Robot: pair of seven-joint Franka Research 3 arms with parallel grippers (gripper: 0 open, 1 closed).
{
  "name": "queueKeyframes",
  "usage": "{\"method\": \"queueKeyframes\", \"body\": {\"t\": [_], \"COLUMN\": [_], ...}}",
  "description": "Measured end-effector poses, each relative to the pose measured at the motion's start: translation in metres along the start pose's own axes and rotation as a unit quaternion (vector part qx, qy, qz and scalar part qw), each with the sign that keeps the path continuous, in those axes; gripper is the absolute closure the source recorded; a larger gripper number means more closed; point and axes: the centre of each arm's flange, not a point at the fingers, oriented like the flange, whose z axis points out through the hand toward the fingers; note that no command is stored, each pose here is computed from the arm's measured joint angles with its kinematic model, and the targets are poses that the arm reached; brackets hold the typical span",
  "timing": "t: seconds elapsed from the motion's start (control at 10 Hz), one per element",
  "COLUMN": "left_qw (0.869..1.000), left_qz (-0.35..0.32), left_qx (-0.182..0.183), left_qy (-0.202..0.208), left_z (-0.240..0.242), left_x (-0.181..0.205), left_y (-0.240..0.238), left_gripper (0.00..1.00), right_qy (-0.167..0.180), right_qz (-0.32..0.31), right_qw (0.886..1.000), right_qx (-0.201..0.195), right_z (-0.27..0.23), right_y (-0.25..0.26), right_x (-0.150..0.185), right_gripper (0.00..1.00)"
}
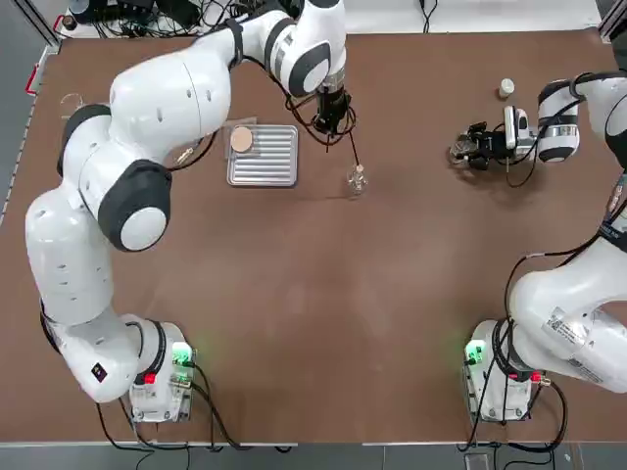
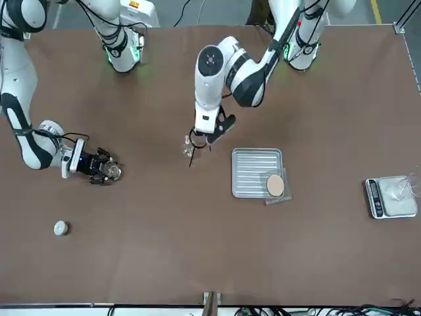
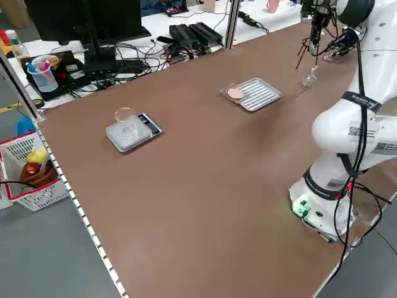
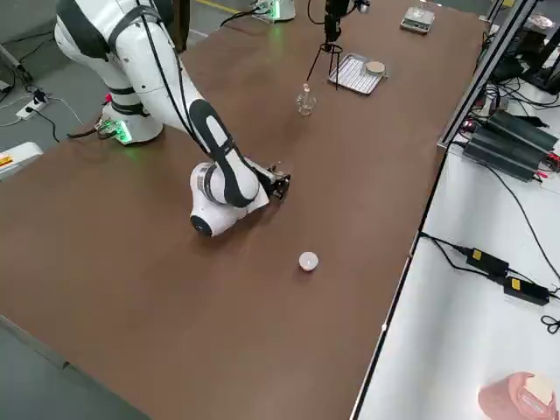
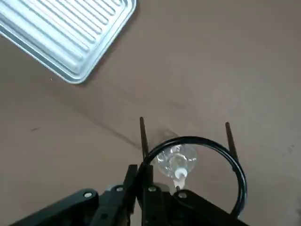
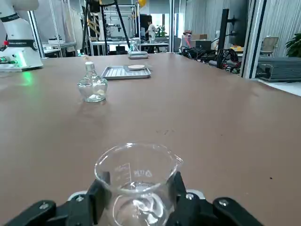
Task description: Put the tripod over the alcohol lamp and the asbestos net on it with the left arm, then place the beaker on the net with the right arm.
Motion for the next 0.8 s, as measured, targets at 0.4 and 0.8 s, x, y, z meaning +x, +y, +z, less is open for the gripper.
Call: {"method": "queueKeyframes", "body": {"t": [0.4, 0.8], "left_qw": [1.000, 1.000], "left_qz": [0.002, 0.002], "left_qx": [0.015, 0.020], "left_qy": [0.005, 0.008], "left_z": [0.040, 0.068], "left_x": [-0.042, -0.041], "left_y": [0.014, 0.027], "left_gripper": [0.92, 0.92], "right_qy": [0.000, 0.000], "right_qz": [0.000, 0.001], "right_qw": [1.000, 1.000], "right_qx": [0.000, 0.000], "right_z": [0.000, 0.000], "right_y": [0.000, 0.000], "right_x": [0.000, 0.000], "right_gripper": [0.42, 0.42]}}
